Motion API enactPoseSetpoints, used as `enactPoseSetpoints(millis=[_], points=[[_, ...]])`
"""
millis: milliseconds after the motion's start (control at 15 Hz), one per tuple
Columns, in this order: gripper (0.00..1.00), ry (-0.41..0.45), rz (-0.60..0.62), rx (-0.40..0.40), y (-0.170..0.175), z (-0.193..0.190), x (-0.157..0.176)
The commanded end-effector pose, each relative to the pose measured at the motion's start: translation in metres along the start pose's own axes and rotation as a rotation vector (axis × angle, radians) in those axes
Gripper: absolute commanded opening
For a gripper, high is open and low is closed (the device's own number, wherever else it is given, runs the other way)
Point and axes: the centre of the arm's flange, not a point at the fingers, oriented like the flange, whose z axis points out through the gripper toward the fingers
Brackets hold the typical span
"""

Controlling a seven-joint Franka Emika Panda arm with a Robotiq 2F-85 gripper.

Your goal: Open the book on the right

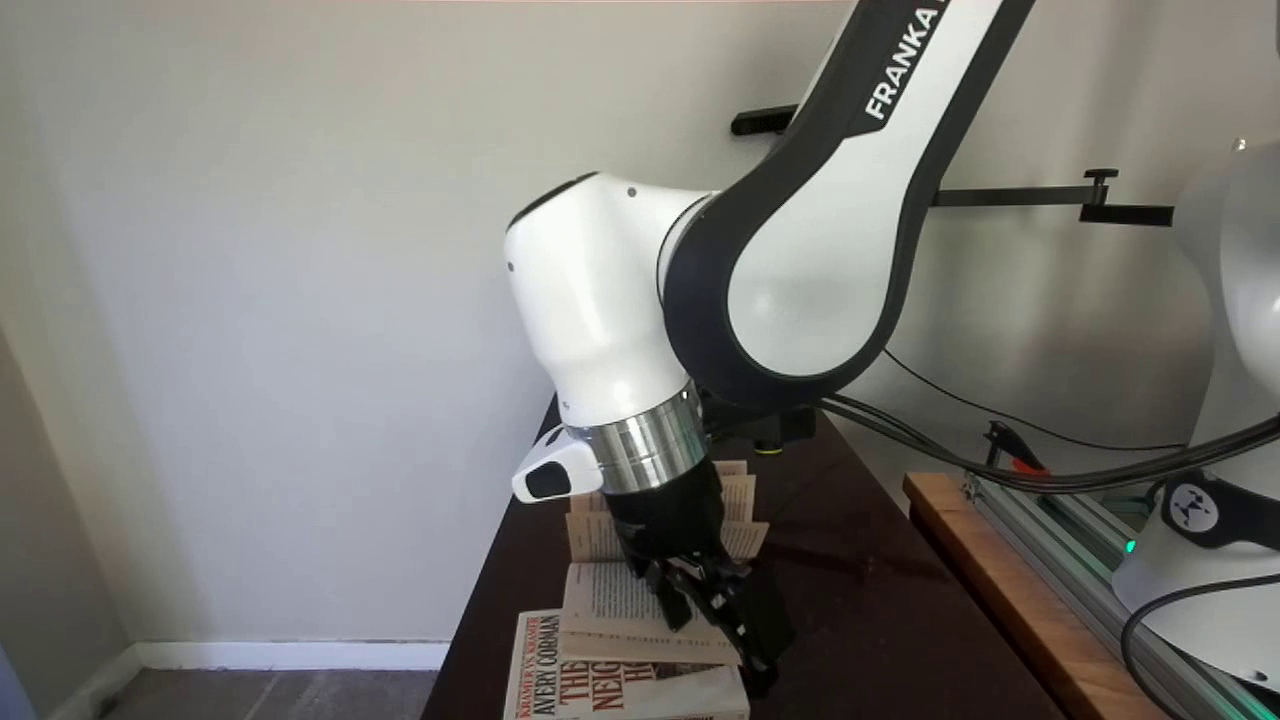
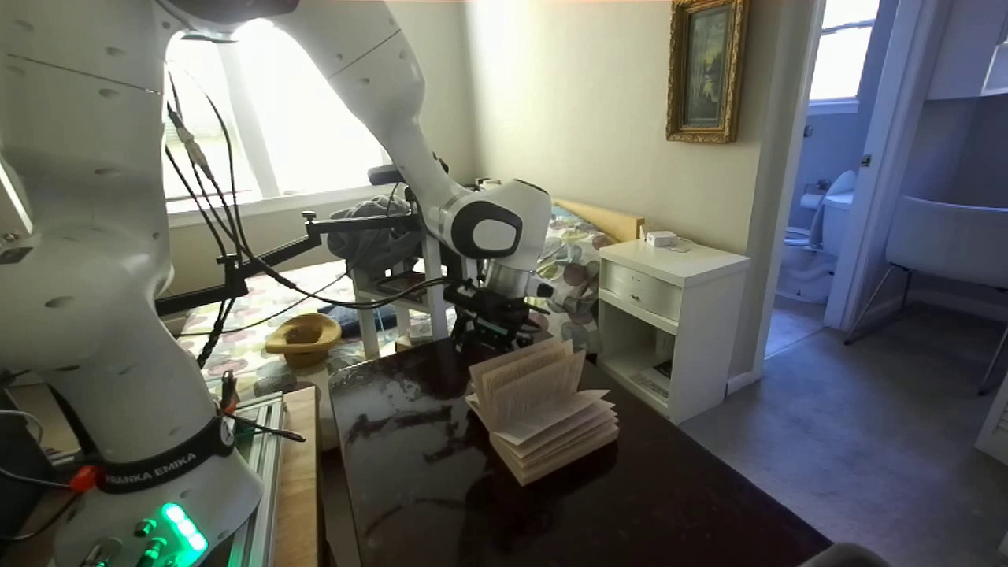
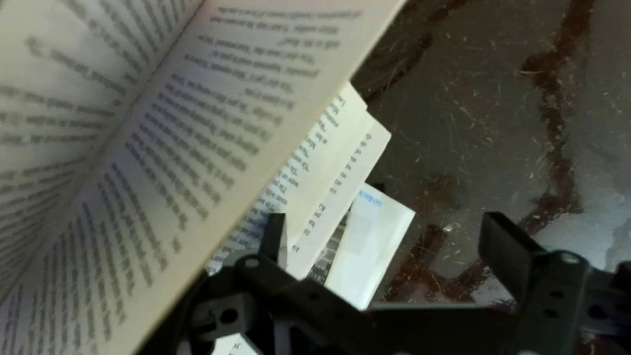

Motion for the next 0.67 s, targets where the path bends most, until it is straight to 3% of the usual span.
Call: enactPoseSetpoints(millis=[0, 600], points=[[1.0, -0.026, 0.014, -0.055, -0.006, 0.008, -0.002], [1.0, -0.014, -0.007, -0.071, -0.017, -0.005, -0.001]])
